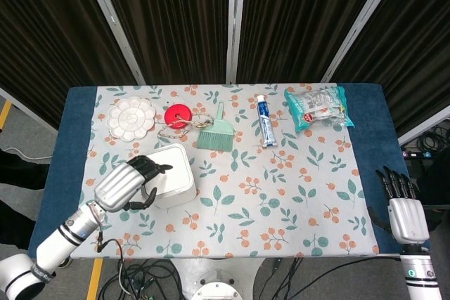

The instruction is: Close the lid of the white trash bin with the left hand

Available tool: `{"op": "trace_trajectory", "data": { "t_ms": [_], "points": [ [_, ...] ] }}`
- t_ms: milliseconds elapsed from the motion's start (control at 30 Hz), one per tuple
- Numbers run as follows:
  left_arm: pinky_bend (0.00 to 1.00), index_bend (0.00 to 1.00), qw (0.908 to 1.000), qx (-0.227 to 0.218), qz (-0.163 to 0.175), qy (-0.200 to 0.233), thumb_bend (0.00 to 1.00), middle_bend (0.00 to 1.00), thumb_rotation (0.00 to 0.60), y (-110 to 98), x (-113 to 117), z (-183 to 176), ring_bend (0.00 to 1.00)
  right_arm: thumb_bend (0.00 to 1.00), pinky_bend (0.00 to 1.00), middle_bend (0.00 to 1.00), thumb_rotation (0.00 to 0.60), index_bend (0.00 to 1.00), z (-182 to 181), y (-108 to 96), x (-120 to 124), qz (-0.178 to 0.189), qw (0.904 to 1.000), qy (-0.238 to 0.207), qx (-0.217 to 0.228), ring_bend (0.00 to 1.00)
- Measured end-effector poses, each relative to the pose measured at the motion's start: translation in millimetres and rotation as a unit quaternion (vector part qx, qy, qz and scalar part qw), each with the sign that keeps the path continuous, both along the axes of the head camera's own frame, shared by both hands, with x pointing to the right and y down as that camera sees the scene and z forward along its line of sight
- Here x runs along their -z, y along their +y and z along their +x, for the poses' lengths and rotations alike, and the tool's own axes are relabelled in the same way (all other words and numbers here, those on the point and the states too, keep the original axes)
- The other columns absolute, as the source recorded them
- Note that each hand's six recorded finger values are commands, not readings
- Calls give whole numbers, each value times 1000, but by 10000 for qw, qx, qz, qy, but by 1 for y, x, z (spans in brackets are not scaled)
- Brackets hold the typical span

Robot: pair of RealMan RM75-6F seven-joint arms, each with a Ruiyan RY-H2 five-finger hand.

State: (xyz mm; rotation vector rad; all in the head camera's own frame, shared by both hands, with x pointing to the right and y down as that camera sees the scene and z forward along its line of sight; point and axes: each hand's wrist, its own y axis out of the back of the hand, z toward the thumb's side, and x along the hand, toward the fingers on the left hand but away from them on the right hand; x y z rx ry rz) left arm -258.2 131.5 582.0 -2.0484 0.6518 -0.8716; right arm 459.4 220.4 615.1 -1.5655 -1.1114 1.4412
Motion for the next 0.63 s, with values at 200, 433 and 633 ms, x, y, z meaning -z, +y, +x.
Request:
{"op": "trace_trajectory", "data": {
  "t_ms": [200,433,633],
  "points": [
    [243,186,9982,474,345,160,592,302,266,-9,19,-23,276,256,0,0,600,0,-1,-1,3,44,10000,-38,9,0],
    [216,204,9798,1600,895,-798,532,292,319,9,18,-108,247,255,0,0,600,0,-4,-1,9,126,9998,-80,89,0],
    [159,91,9520,2171,894,-1966,118,176,600,61,-3,-181,121,226,0,0,600,0,-9,1,10,122,9997,-122,186,0]
  ]
}}
